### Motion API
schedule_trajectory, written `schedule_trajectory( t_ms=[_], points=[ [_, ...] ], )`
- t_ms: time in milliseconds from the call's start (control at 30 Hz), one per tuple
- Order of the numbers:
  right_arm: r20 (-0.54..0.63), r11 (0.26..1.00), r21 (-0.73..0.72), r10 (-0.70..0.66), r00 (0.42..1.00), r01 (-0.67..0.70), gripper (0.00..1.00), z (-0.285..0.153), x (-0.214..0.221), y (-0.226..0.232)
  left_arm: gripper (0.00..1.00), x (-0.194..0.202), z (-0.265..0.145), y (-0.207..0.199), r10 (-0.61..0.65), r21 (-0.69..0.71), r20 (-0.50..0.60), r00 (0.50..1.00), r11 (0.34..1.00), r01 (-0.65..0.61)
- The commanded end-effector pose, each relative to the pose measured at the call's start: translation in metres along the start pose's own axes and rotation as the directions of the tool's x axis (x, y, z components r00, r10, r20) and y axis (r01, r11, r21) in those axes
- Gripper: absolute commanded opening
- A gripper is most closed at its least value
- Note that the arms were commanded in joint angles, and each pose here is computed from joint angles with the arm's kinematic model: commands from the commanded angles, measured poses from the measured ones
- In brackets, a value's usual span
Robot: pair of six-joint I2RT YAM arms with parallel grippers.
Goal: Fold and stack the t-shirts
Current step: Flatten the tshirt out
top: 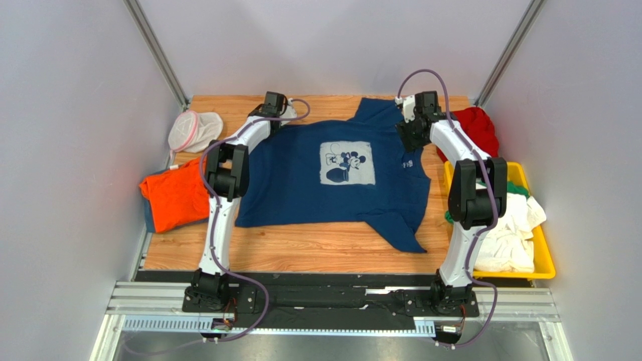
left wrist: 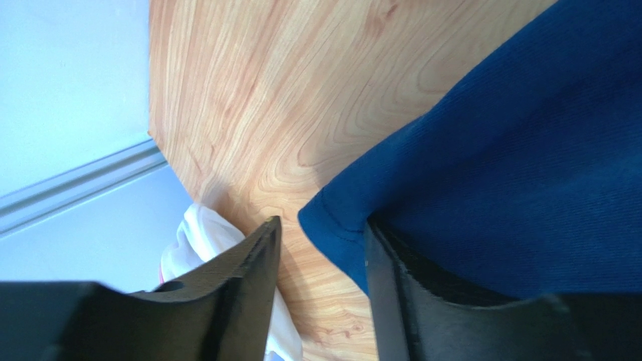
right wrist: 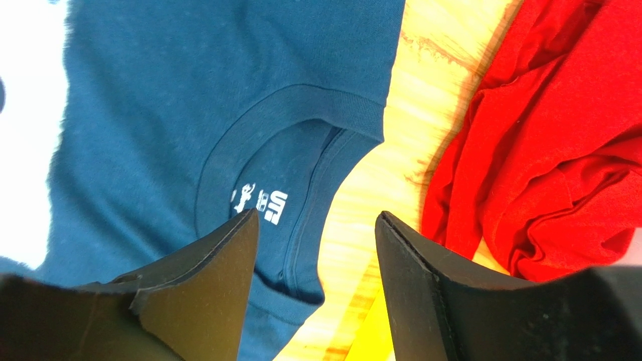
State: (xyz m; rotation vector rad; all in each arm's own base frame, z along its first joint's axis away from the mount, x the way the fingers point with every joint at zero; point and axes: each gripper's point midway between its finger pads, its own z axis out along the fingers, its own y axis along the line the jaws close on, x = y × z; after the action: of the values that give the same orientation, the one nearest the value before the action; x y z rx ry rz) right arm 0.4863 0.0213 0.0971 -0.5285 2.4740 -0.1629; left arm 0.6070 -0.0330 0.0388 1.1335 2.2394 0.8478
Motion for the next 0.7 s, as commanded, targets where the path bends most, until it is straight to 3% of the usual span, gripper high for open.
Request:
schedule_trajectory(
  t_ms=[0,333,667],
  points=[
    [0.084,1.000,-0.013,0.011,0.996,-0.010,0.62,-0.038,-0.019,0.008,0.57,-0.004,-0.028,0.024,-0.103,-0.018,0.069,0.992,0.994,0.104],
    [0.035,0.996,-0.083,-0.014,0.999,0.017,0.63,-0.067,0.014,0.035,0.66,0.015,-0.105,0.033,-0.223,0.030,0.152,0.963,0.975,0.221],
    [-0.110,0.972,-0.183,-0.167,0.980,0.145,0.63,-0.069,0.081,0.072,0.68,0.042,-0.146,-0.069,-0.186,0.256,0.135,0.973,0.955,0.147]
  ],
)
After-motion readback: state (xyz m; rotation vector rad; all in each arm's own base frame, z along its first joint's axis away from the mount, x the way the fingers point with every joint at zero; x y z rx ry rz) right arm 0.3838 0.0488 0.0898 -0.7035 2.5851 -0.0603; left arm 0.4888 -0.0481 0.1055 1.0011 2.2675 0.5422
